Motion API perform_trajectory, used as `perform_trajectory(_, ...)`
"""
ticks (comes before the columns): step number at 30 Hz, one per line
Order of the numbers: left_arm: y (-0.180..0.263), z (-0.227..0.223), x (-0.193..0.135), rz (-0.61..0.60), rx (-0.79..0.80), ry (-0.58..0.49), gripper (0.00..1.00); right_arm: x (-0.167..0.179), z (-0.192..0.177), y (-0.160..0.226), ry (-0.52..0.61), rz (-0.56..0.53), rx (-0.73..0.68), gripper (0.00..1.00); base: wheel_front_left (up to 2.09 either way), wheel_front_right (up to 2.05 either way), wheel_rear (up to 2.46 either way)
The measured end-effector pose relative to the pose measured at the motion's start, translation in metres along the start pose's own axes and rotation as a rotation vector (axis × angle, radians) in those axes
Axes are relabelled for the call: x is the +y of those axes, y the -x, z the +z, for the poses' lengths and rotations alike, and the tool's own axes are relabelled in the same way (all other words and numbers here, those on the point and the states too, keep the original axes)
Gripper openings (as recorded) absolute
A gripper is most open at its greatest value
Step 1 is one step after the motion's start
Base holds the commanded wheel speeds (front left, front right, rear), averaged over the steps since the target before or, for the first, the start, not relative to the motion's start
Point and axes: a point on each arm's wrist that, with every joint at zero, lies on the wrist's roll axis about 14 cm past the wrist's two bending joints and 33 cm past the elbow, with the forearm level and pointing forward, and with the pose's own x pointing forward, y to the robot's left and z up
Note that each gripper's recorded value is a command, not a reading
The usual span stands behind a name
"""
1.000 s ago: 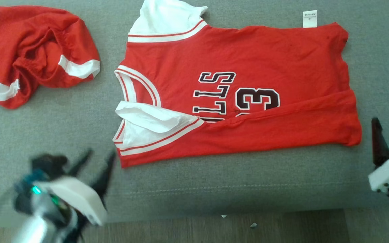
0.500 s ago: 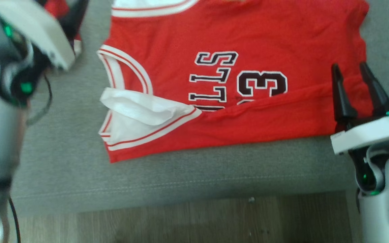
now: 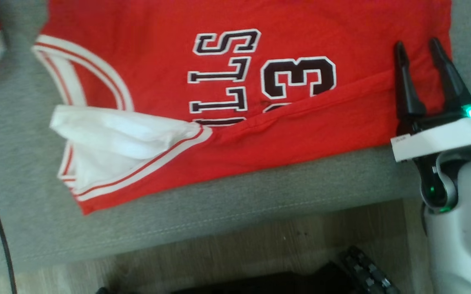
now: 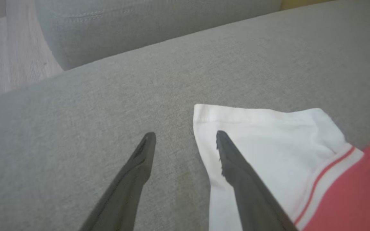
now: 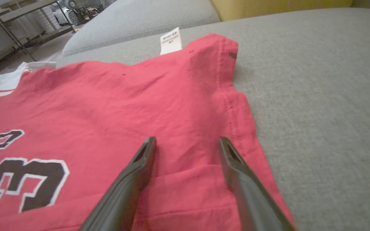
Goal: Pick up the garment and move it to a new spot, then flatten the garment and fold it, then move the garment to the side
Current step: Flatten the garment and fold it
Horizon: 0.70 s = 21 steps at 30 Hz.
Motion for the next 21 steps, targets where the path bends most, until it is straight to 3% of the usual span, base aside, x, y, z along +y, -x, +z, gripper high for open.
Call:
perform_trajectory(15,-0.062,-0.018,0.0,-0.017,0.087,-0.066,1.0,-0.02,-0.012,-0.011,-0.019,-0.048,-0.015,1.0,0.0,0.0,0.0)
perform_trajectory(16,-0.062,-0.019,-0.001,-0.022,0.096,-0.067,0.93,-0.021,-0.012,-0.011,-0.022,-0.051,-0.015,1.0,0.0,0.0,0.0)
perform_trajectory(17,-0.062,-0.019,-0.002,-0.03,0.102,-0.061,0.76,-0.022,-0.011,-0.011,-0.021,-0.054,-0.02,1.0,0.0,0.0,0.0)
perform_trajectory(18,-0.062,-0.019,-0.005,-0.039,0.107,-0.063,0.44,-0.024,-0.011,-0.011,-0.02,-0.057,-0.02,1.0,0.0,0.0,0.0)
perform_trajectory(20,-0.062,-0.022,-0.012,-0.06,0.131,-0.071,0.0,-0.025,-0.01,-0.011,-0.02,-0.061,-0.021,1.0,0.0,0.0,0.0)
perform_trajectory(21,-0.061,-0.023,-0.015,-0.071,0.145,-0.074,0.0,-0.025,-0.01,-0.011,-0.019,-0.062,-0.021,1.0,0.0,0.0,0.0)
